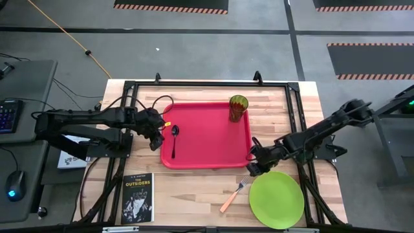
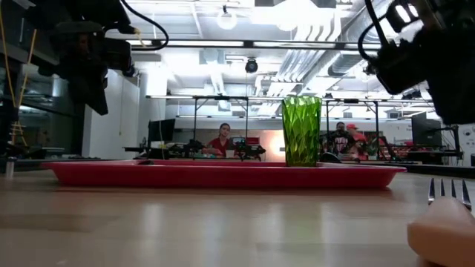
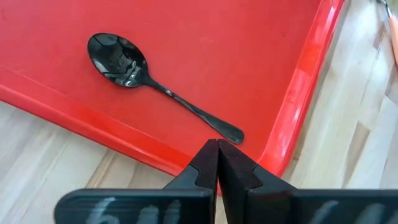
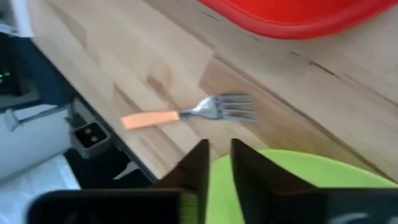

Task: Pick and place plate/cup/fork/spoon on tray
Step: Put the orange fork to the right side of the black spoon on the red tray

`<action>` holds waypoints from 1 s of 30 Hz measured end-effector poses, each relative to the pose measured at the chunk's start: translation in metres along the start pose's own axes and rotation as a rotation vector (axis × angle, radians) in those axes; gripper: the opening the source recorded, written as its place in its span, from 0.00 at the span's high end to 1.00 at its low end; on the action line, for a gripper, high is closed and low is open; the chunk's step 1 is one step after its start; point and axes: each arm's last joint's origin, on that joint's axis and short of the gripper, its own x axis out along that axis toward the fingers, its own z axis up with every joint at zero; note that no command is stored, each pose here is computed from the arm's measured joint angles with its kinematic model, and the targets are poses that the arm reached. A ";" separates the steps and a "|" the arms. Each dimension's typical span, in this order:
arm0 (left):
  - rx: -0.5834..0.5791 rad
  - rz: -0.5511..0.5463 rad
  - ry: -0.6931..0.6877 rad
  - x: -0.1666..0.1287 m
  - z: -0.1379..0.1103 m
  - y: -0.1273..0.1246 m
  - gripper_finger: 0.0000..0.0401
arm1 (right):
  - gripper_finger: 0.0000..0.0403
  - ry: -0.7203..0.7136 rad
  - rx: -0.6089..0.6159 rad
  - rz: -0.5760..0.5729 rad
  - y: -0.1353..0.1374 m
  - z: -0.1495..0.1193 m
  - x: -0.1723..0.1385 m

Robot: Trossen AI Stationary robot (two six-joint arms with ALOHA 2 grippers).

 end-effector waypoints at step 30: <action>0.009 -0.005 -0.005 0.000 0.001 0.000 1.00 | 0.51 0.024 -0.131 -0.095 -0.012 0.011 0.059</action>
